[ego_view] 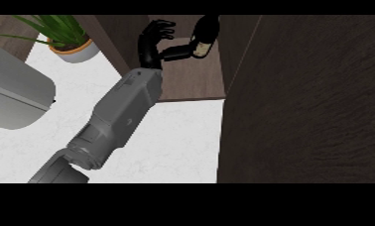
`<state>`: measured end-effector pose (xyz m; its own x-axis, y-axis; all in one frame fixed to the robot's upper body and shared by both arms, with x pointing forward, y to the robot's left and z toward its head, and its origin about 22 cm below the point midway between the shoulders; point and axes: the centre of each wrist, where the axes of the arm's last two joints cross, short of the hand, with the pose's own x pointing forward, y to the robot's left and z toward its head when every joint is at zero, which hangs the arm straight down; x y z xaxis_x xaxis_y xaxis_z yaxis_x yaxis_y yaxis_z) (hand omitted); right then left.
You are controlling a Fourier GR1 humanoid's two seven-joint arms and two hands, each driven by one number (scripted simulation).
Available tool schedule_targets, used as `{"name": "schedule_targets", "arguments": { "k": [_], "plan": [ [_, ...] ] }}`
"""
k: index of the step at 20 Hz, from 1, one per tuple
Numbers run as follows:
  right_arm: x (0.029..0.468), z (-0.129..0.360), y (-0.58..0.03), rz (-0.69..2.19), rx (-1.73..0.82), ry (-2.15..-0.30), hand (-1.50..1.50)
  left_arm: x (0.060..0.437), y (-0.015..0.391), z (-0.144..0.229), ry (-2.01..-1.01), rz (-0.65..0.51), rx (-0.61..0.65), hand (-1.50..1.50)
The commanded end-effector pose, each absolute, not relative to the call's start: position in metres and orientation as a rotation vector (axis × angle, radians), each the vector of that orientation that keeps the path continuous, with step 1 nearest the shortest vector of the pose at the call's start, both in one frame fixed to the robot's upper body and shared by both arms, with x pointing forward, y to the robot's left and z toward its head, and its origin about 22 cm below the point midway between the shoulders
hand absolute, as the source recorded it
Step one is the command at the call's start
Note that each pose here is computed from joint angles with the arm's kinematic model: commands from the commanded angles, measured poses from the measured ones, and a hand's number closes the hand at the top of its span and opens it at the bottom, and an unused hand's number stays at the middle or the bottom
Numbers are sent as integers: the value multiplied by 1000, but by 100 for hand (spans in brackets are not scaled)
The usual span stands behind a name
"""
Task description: Pick up the wine, place it into the cabinet and close the cabinet
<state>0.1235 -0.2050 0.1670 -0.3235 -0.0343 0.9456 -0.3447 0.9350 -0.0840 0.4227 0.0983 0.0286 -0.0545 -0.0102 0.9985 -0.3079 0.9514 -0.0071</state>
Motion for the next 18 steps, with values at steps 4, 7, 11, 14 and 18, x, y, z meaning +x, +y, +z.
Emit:
{"name": "schedule_targets", "arguments": {
  "k": [4, 7, 11, 14, 18],
  "plan": [
    [101, 183, -209, 314, 381, -1923, -150, 444, 132, 51, -1638, 178, 445, -150],
    [97, 181, -210, 299, 371, -1915, -150, 436, 114, 39, -1588, 163, 463, -150],
    [92, 190, -210, 288, 393, -1920, -150, 440, 122, 43, -1604, 144, 469, -150],
    [97, 184, -208, 323, 392, -1918, -150, 426, 136, 12, -1590, 139, 536, -150],
    [91, 193, -207, 346, 403, -1908, -150, 439, 136, 37, -1615, 130, 491, -150]
  ]
}}
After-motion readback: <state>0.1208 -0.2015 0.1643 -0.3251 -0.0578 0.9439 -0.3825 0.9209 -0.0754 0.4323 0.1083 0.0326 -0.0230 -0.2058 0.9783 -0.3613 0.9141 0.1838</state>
